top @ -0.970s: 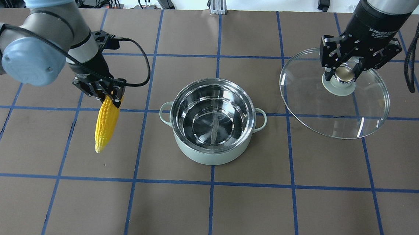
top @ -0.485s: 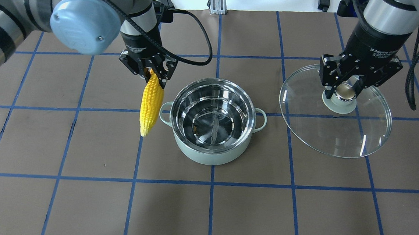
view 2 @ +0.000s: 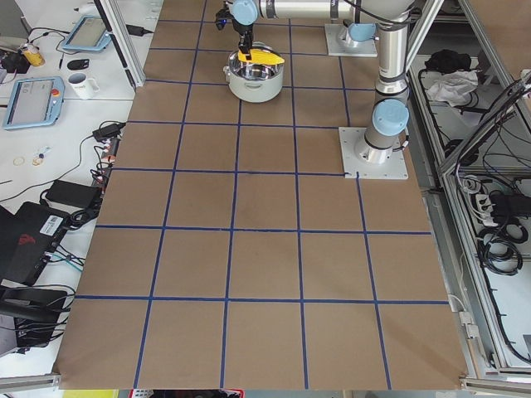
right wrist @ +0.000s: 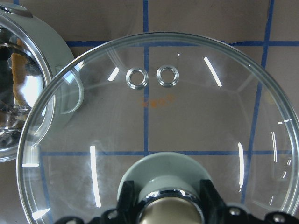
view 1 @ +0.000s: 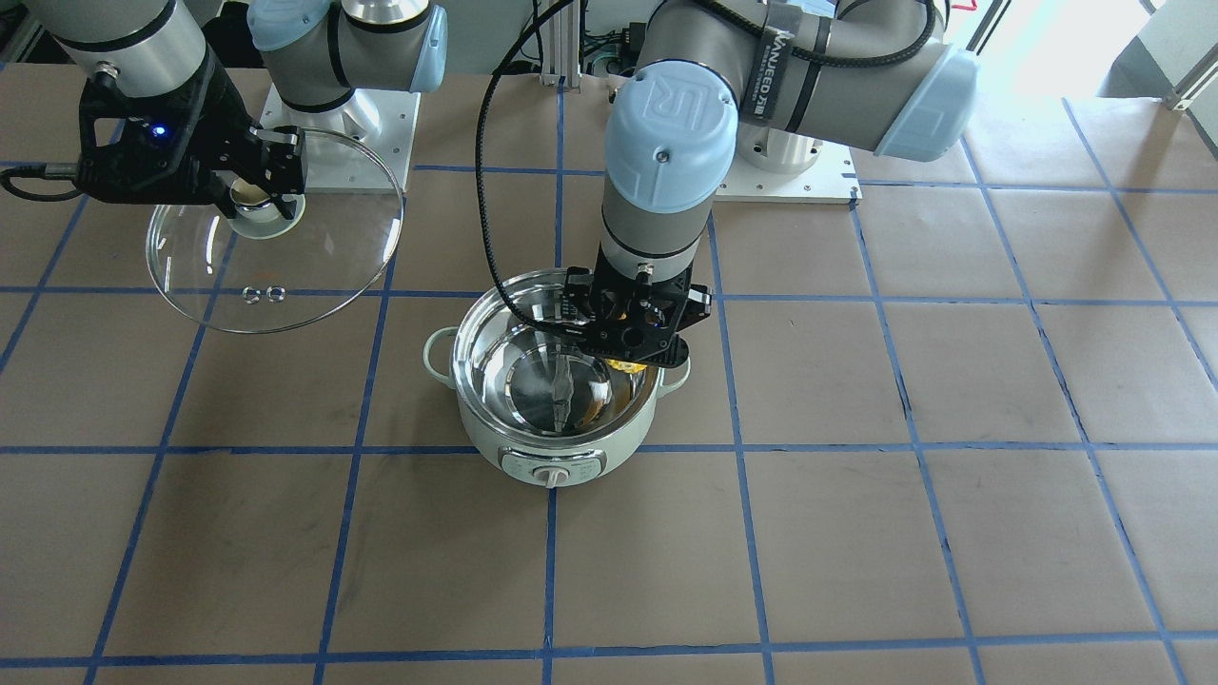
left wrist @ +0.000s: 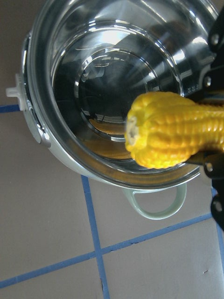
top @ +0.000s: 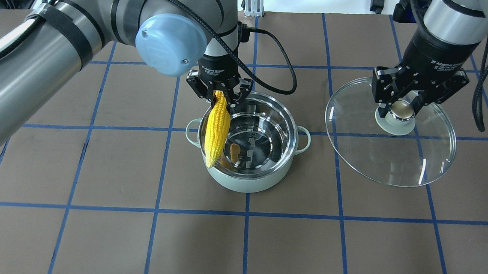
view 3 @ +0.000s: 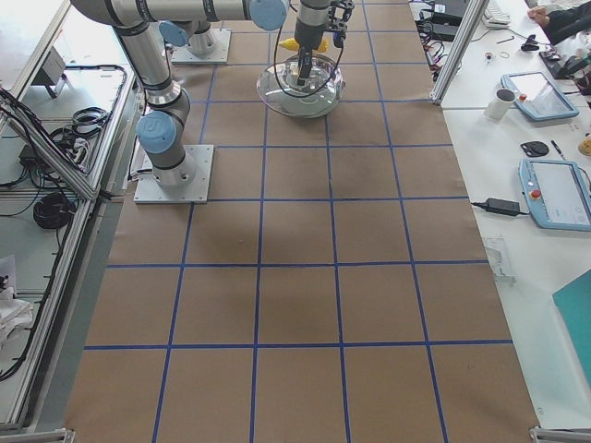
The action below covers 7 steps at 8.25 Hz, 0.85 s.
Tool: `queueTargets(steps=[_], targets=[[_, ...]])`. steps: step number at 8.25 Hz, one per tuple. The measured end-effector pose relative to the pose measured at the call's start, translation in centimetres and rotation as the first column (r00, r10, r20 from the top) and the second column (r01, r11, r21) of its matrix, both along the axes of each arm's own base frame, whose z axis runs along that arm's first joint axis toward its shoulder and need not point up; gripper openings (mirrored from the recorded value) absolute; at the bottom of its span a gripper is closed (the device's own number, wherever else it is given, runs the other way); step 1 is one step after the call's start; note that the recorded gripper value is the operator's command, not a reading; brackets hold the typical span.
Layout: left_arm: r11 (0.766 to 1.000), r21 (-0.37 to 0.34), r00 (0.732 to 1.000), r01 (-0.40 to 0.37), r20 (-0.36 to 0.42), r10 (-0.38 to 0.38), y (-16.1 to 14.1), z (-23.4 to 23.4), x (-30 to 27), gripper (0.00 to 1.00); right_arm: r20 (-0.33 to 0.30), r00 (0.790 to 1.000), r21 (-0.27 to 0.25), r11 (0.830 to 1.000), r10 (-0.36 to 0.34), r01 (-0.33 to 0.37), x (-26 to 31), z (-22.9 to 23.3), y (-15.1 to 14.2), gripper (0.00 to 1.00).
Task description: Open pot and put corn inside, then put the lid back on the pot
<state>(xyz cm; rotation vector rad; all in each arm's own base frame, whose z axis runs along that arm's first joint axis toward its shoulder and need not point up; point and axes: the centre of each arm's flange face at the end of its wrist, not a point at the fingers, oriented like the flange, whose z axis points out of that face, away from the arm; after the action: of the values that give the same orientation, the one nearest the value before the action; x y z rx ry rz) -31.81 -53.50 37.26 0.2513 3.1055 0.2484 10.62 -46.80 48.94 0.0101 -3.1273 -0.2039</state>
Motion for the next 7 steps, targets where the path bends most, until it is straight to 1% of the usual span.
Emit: queueTargets(steps=[3,5,7], targets=[[1.0,-0.006,1.0,0.002,-0.005,-0.002,-2.4,-1.5,-1.7,0.0,0.001,1.0,-0.001,1.0,-0.001,0.001,0.0,0.0,0.0,0.5],[0.999,-0.013,0.998,-0.037,-0.055,0.036,-3.8,-1.9,-3.3,0.0,0.001,1.0,-0.002,1.0,0.0,0.0,0.0,0.0,0.0,0.5],[0.998,-0.021,0.996,-0.058,-0.076,0.056,-4.2,-2.4,-4.3,0.0,0.002,1.0,-0.002,1.0,0.001,-0.001,0.0,0.0,0.0,0.5]])
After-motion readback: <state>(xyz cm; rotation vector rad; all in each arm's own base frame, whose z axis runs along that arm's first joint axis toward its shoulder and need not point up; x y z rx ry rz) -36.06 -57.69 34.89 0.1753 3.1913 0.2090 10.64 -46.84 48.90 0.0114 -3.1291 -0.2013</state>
